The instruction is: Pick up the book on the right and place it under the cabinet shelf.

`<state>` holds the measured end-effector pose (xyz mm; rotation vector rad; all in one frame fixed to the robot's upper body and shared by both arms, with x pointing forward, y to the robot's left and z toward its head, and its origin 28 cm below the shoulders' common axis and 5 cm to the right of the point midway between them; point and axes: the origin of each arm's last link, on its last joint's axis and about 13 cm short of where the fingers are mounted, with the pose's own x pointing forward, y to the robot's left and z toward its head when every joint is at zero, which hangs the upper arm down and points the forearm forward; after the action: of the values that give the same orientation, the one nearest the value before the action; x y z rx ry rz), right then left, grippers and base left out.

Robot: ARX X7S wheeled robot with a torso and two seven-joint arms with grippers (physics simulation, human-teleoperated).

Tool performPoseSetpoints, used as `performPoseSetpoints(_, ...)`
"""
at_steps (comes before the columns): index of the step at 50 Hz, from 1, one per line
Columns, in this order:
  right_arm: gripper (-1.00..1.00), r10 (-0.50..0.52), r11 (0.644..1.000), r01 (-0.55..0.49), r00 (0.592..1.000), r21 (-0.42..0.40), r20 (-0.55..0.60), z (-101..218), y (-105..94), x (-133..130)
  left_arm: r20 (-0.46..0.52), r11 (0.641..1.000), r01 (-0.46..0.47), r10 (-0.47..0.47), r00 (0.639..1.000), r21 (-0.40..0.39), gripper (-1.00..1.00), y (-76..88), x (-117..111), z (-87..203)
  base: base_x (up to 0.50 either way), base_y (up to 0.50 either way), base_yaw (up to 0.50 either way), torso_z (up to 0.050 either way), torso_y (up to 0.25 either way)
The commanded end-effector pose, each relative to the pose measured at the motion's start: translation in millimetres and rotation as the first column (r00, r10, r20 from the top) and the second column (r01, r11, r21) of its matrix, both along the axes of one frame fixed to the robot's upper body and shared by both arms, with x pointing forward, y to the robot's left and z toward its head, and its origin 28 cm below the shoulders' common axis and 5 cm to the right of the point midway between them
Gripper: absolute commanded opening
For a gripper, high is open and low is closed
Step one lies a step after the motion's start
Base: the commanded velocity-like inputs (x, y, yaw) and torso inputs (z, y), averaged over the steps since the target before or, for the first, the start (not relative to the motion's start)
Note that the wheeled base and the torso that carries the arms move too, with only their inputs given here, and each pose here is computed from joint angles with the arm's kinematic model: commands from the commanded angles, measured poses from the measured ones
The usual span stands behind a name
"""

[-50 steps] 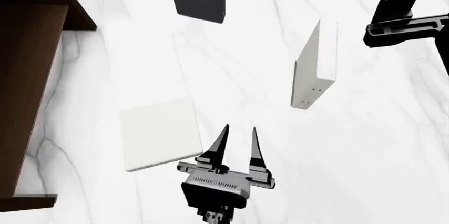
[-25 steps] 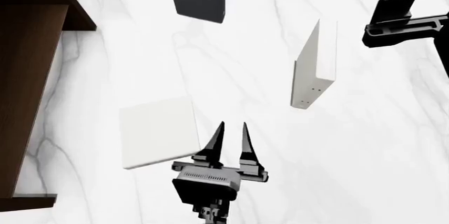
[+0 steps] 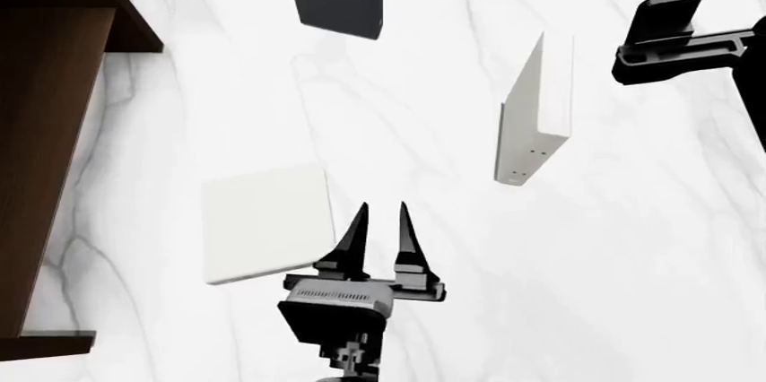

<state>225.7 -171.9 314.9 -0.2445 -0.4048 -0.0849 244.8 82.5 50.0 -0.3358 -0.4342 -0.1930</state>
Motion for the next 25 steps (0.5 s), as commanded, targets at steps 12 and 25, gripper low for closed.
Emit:
performPoseSetpoints(12, 1.00, 0.002, 1.000, -0.002, 1.000, -0.002, -0.003, 0.3, 0.8, -2.7, -0.324, 0.916, -0.401, 0.375, 0.869, -0.017, 1.00, 74.3, 21.7, -48.0, 0.00, 0.00, 0.00, -0.004, -0.006)
performPoseSetpoints(25, 1.00, 0.003, 1.000, -0.003, 1.000, -0.005, -0.002, 0.7, 1.8, -1.4, -0.417, 0.913, -0.397, 0.323, 0.849, -0.100, 1.00, 70.6, 21.9, -56.6, 0.00, 0.00, 0.00, -0.004, -0.006)
